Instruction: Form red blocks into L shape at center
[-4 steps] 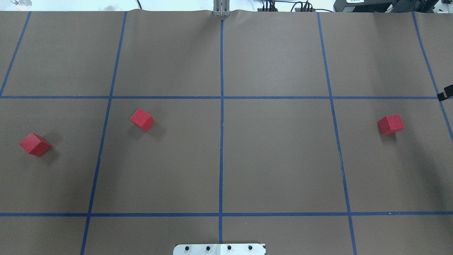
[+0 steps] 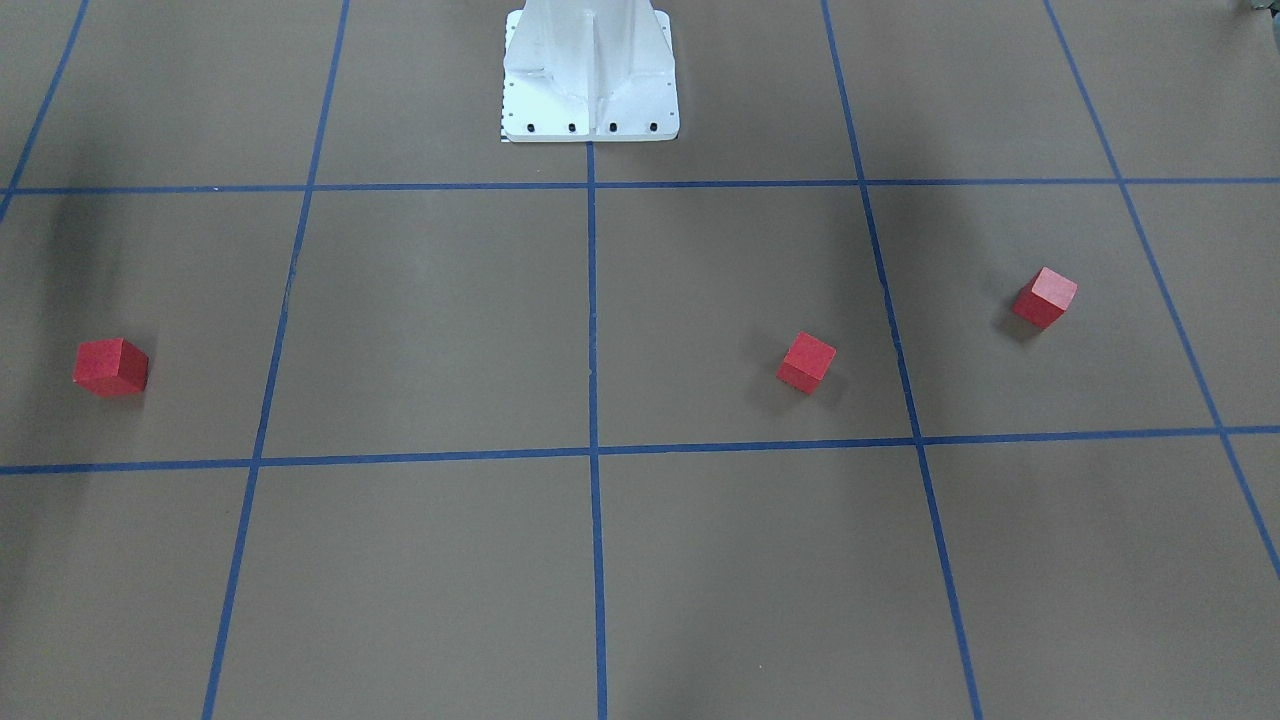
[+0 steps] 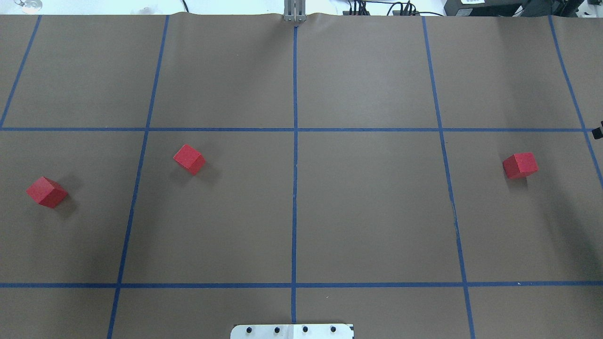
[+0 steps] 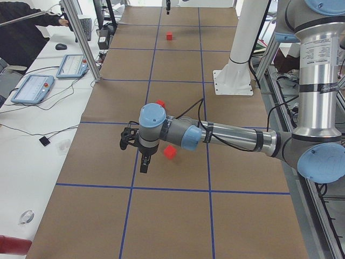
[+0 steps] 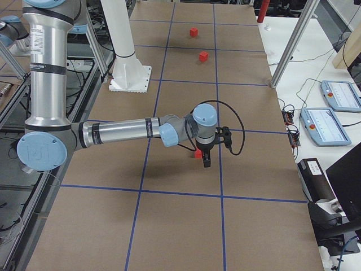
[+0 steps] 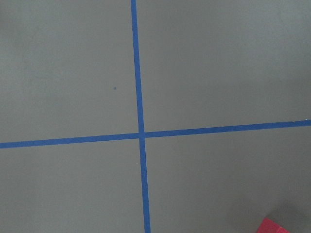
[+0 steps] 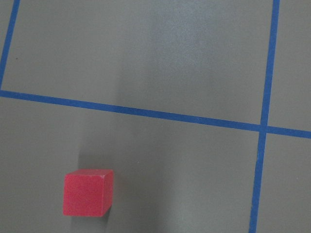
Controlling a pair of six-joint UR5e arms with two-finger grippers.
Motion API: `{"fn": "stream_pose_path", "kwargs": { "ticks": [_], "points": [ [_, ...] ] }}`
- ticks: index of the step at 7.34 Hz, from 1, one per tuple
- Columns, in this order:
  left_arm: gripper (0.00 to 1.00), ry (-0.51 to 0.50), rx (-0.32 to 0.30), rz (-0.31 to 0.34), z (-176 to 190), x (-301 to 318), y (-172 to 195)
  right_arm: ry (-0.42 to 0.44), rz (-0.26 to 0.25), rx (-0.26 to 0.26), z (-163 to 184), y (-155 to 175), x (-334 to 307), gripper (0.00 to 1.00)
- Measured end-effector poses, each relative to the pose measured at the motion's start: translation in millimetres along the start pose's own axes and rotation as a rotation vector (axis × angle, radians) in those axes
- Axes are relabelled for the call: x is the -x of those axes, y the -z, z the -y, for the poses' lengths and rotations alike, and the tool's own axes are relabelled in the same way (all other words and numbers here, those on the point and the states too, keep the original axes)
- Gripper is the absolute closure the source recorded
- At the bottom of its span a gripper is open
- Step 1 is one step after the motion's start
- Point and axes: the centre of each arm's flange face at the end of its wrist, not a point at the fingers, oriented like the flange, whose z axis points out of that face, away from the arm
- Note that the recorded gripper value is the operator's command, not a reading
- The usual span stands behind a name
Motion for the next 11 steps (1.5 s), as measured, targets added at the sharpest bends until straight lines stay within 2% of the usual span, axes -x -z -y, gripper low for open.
{"fn": "stream_pose_path", "kwargs": {
  "ticks": [2,5,7,9,11],
  "points": [
    [0.0,0.022,0.026,-0.001,-10,12,-11,0.004,0.002,-0.004,1,1,1,0.0],
    [0.0,0.04,0.055,-0.047,-19,17,-20,-0.006,0.001,-0.004,2,-1,1,0.0],
    [0.0,0.042,0.057,-0.056,-20,16,-20,-0.015,0.003,0.013,2,-10,-4,0.0],
    [0.0,0.043,0.06,-0.059,-21,17,-21,0.011,0.01,0.042,1,-25,9,0.0],
    [0.0,0.046,0.071,-0.088,-25,16,-23,0.038,0.02,0.08,0,-43,32,0.0]
  ]
}}
